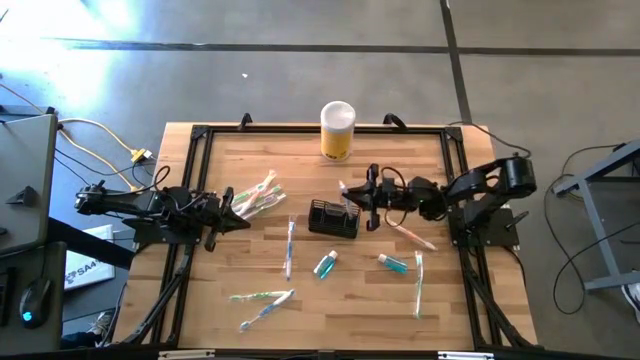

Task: Pick & Place toothbrushing station
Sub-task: Put the top blue toothbrush into the wire organizer

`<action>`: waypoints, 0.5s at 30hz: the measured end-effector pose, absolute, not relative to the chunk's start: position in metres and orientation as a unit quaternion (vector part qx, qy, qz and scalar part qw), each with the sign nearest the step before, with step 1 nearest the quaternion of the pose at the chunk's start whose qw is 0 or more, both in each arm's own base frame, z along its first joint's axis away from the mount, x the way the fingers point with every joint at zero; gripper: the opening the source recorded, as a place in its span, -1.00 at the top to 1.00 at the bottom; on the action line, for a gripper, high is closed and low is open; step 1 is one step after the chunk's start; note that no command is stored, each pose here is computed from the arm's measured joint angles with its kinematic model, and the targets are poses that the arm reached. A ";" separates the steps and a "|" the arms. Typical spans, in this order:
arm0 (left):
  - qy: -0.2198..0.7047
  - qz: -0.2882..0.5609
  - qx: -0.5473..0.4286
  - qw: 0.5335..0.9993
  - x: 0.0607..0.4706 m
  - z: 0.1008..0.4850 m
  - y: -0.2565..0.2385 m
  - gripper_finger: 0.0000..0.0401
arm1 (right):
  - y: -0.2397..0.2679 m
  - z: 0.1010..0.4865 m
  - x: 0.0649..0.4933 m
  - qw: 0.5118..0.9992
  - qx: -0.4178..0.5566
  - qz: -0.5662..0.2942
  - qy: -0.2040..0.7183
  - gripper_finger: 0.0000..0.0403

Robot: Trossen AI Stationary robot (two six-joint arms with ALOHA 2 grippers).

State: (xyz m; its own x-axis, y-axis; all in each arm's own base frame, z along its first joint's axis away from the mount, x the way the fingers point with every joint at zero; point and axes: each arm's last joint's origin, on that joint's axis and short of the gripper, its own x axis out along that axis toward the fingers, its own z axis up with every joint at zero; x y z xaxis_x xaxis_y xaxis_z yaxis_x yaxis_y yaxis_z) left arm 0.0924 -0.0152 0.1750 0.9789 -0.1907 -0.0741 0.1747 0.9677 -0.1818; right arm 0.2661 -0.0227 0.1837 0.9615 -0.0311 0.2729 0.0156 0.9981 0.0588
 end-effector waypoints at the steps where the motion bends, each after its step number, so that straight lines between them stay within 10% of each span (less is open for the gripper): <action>1: 0.046 -0.092 -0.088 0.991 0.092 0.175 -0.015 1.00 | -0.023 0.184 0.267 0.990 0.031 -0.018 -0.138 0.96; 15: 0.048 -0.090 -0.088 0.991 0.092 0.175 -0.015 1.00 | 0.004 0.178 0.266 0.986 0.034 -0.111 -0.118 0.93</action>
